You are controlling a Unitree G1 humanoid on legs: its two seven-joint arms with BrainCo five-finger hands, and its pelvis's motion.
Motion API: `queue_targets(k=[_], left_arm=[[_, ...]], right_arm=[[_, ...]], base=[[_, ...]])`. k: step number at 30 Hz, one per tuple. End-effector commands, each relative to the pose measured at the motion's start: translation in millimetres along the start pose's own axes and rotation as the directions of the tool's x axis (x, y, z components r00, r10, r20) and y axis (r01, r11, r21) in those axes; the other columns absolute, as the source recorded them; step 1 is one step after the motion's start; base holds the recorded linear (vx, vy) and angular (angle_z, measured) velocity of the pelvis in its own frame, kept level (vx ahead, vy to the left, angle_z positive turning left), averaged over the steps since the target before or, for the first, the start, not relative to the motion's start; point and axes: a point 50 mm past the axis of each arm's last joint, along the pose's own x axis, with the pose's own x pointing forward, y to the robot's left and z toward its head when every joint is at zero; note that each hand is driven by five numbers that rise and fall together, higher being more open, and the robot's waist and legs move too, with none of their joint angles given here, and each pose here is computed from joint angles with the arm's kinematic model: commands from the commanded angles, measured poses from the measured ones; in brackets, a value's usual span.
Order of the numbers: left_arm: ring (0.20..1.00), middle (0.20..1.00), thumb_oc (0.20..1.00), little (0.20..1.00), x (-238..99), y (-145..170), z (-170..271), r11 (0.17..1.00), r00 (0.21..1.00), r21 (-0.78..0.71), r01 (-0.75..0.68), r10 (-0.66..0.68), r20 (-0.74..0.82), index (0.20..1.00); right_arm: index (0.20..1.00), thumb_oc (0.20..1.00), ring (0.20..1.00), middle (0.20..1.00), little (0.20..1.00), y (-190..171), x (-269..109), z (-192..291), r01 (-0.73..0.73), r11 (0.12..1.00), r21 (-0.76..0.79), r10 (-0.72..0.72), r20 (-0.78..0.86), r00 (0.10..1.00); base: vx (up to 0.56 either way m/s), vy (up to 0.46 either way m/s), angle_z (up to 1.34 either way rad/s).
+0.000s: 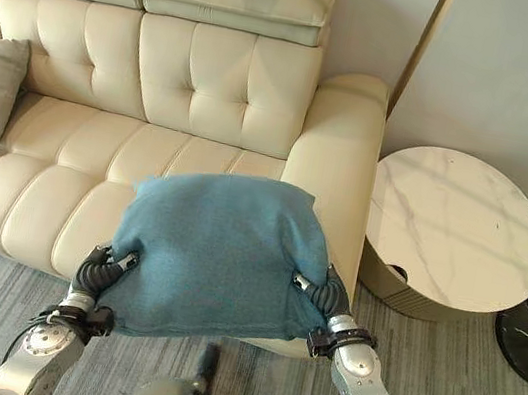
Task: Pick up all the scattered cushions and arrange them neatly on the sofa.
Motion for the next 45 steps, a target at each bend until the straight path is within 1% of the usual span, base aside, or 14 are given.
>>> queue_targets(k=[1,2,5,7,12,20,23,25,28,36,40,45], left_arm=[[0.2,0.2,0.2,0.2,15.8,-20.3,53.9,0.992,0.956,-0.033,0.121,-0.108,0.271,0.2],[0.2,0.2,0.2,0.2,17.2,-22.4,55.0,0.99,0.954,-0.018,0.138,-0.127,0.272,0.2],[0.2,0.2,0.2,0.2,17.9,-20.3,54.6,0.991,0.955,0.015,0.131,-0.13,0.265,0.2],[0.2,0.2,0.2,0.2,15.6,-11.8,51.7,0.992,0.962,0.043,0.118,-0.125,0.244,0.2],[0.2,0.2,0.2,0.2,15.3,-2.4,51.5,0.993,0.967,0.069,0.093,-0.106,0.232,0.2],[0.2,0.2,0.2,0.2,12.7,0.5,48.6,0.991,0.97,0.097,0.092,-0.111,0.218,0.2],[0.2,0.2,0.2,0.2,13.7,1.4,45.4,0.992,0.973,0.1,0.072,-0.092,0.212,0.2],[0.2,0.2,0.2,0.2,10.2,-5.1,44.5,0.992,0.969,0.073,0.106,-0.12,0.214,0.2],[0.2,0.2,0.2,0.2,11.9,-6.3,43.5,0.993,0.971,0.06,0.105,-0.115,0.211,0.2],[0.2,0.2,0.2,0.2,15.2,-5.7,47.8,0.994,0.968,0.08,0.073,-0.09,0.233,0.2],[0.2,0.2,0.2,0.2,13.7,-10.7,45.0,0.993,0.968,0.066,0.101,-0.114,0.225,0.2],[0.2,0.2,0.2,0.2,17.4,-0.4,51.5,0.992,0.965,0.109,0.068,-0.093,0.244,0.2]], right_arm=[[0.2,0.2,0.2,0.2,0.2,13.9,10.6,54.2,-0.039,0.996,0.086,0.011,0.302,0.953],[0.2,0.2,0.2,0.2,0.2,10.9,9.9,51.2,-0.017,0.995,0.102,-0.013,0.288,0.958],[0.2,0.2,0.2,0.2,0.2,11.3,12.1,50.4,-0.012,0.994,0.113,-0.02,0.28,0.96],[0.2,0.2,0.2,0.2,0.2,18.9,14.0,44.9,-0.034,0.99,0.134,-0.001,0.253,0.967],[0.2,0.2,0.2,0.2,0.2,25.5,13.3,44.8,-0.063,0.987,0.147,0.024,0.255,0.967],[0.2,0.2,0.2,0.2,0.2,27.4,14.1,47.4,-0.09,0.984,0.15,0.048,0.266,0.963],[0.2,0.2,0.2,0.2,0.2,25.7,12.1,44.7,-0.093,0.985,0.147,0.052,0.26,0.964],[0.2,0.2,0.2,0.2,0.2,13.2,5.8,41.1,-0.044,0.991,0.126,0.012,0.246,0.969],[0.2,0.2,0.2,0.2,0.2,8.2,8.1,43.5,-0.031,0.992,0.12,0.0,0.251,0.968],[0.2,0.2,0.2,0.2,0.2,-1.3,12.1,39.7,0.04,0.995,0.094,-0.061,0.228,0.972],[0.2,0.2,0.2,0.2,0.2,4.1,12.3,38.7,0.021,0.996,0.086,-0.039,0.221,0.974],[0.2,0.2,0.2,0.2,0.2,14.3,23.5,51.4,-0.009,0.997,0.073,-0.011,0.267,0.964]], base=[[0.01,0.127,0.86],[0.02,0.138,0.83],[0.05,0.213,0.56],[0.13,0.313,0.09],[0.11,0.202,-0.1],[0.22,0.105,0.14],[0.44,-0.004,0.39],[0.53,-0.221,0.72],[0.17,-0.074,1.08],[0.1,0.136,-0.65],[0.15,0.318,-0.72],[0.0,0.206,-0.66]])
